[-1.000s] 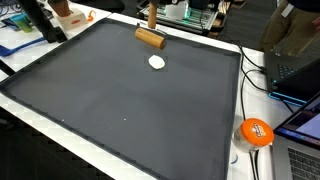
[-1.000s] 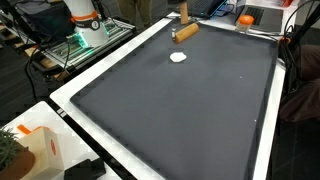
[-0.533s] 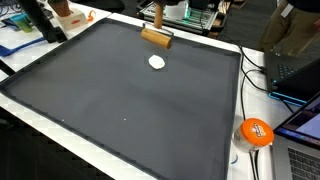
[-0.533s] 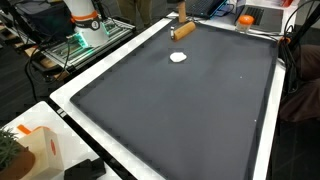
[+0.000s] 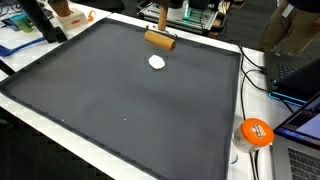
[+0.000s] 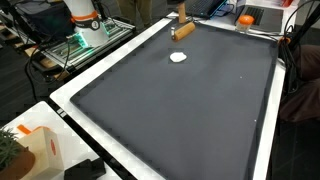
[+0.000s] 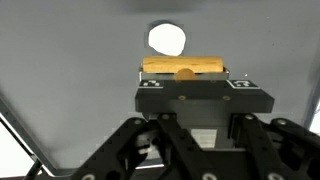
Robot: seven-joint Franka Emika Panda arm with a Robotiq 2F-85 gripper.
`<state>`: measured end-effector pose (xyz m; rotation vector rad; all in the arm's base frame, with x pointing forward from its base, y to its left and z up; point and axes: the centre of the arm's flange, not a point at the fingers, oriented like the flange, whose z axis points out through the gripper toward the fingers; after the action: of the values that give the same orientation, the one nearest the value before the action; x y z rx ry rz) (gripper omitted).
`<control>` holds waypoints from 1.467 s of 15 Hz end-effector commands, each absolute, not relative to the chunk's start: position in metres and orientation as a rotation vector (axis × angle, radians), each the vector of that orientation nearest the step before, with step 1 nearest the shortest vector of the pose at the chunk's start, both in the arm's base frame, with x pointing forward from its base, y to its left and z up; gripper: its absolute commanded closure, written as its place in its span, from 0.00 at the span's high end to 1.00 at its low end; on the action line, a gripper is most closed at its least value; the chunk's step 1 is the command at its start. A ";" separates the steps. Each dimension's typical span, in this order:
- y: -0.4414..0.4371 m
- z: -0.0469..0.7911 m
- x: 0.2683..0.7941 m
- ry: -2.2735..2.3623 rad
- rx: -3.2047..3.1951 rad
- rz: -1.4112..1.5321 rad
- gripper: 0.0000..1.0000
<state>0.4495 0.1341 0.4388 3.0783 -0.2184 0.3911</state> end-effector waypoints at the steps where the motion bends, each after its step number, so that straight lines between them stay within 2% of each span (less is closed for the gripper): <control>1: 0.131 0.431 0.434 -0.257 3.055 0.503 0.22; 9: 0.129 0.421 0.435 -0.314 3.046 0.660 0.22; 12: 0.124 0.429 0.437 -0.323 3.077 0.517 0.22; 15: 0.118 0.474 0.442 -0.293 3.079 0.435 0.22; 18: 0.114 0.524 0.461 -0.116 3.107 0.209 0.22; 20: 0.109 0.521 0.470 -0.036 3.062 0.065 0.22; 21: 0.112 0.506 0.451 -0.111 3.083 0.178 0.47; 22: 0.109 0.513 0.454 -0.087 3.079 0.128 0.47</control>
<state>0.4539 0.1092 0.5127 3.0789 -0.0859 0.1264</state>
